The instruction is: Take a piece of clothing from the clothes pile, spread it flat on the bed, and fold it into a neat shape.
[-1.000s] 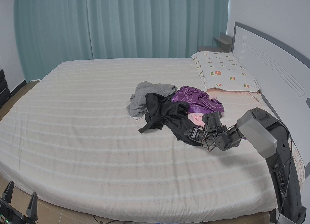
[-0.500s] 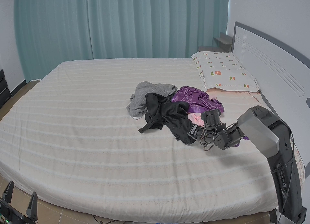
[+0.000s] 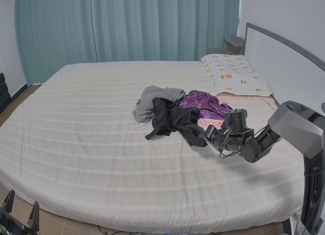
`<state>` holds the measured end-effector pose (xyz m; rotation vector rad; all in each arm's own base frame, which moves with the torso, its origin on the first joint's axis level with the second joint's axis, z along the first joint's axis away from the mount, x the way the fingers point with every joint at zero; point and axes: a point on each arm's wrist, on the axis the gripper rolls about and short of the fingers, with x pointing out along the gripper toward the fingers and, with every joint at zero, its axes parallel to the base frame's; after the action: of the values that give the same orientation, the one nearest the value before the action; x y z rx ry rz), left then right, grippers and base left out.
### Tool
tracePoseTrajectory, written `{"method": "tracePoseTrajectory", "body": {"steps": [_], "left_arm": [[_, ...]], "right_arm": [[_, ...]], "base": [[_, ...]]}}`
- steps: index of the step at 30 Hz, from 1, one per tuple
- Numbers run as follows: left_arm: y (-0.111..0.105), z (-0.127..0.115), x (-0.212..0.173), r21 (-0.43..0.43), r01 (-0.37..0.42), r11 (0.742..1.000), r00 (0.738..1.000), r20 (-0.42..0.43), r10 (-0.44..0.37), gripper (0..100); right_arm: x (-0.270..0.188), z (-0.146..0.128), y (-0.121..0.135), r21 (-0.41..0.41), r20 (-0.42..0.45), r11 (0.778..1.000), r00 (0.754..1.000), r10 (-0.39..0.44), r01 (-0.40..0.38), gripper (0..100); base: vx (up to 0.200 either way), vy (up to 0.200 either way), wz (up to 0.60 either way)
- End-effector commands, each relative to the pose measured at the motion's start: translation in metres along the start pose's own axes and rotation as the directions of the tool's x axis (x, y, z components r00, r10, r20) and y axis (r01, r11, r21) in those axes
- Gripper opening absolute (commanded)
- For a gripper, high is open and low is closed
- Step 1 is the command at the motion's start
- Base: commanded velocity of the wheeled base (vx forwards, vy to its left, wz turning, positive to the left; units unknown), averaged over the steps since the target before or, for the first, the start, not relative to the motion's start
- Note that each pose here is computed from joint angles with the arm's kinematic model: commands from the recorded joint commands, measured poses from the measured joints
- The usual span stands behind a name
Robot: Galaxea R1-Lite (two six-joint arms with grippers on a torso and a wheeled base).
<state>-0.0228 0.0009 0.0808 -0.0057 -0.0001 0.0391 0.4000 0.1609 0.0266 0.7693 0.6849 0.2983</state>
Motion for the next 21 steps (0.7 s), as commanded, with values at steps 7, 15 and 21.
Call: {"method": "tracePoseTrajectory", "body": {"steps": [7,15,21], "left_arm": [[-0.001,-0.005,0.0,0.02,0.024,1.0,1.0,0.0,-0.024,100],[-0.001,-0.005,0.0,0.021,0.033,0.999,0.999,-0.002,-0.033,100],[0.0,0.061,-0.015,-0.072,0.061,0.995,0.974,0.223,-0.044,100]], "right_arm": [[-0.099,0.002,0.082,-0.088,0.083,0.975,0.974,0.212,-0.205,0],[-0.132,-0.004,0.112,-0.168,0.113,0.95,0.952,0.284,-0.263,0],[-0.162,-0.012,0.144,-0.234,0.107,0.9,0.91,0.4,-0.368,0]], "base": [[0.0,0.0,0.0],[0.0,0.0,0.0],[0.0,0.0,0.0]]}}
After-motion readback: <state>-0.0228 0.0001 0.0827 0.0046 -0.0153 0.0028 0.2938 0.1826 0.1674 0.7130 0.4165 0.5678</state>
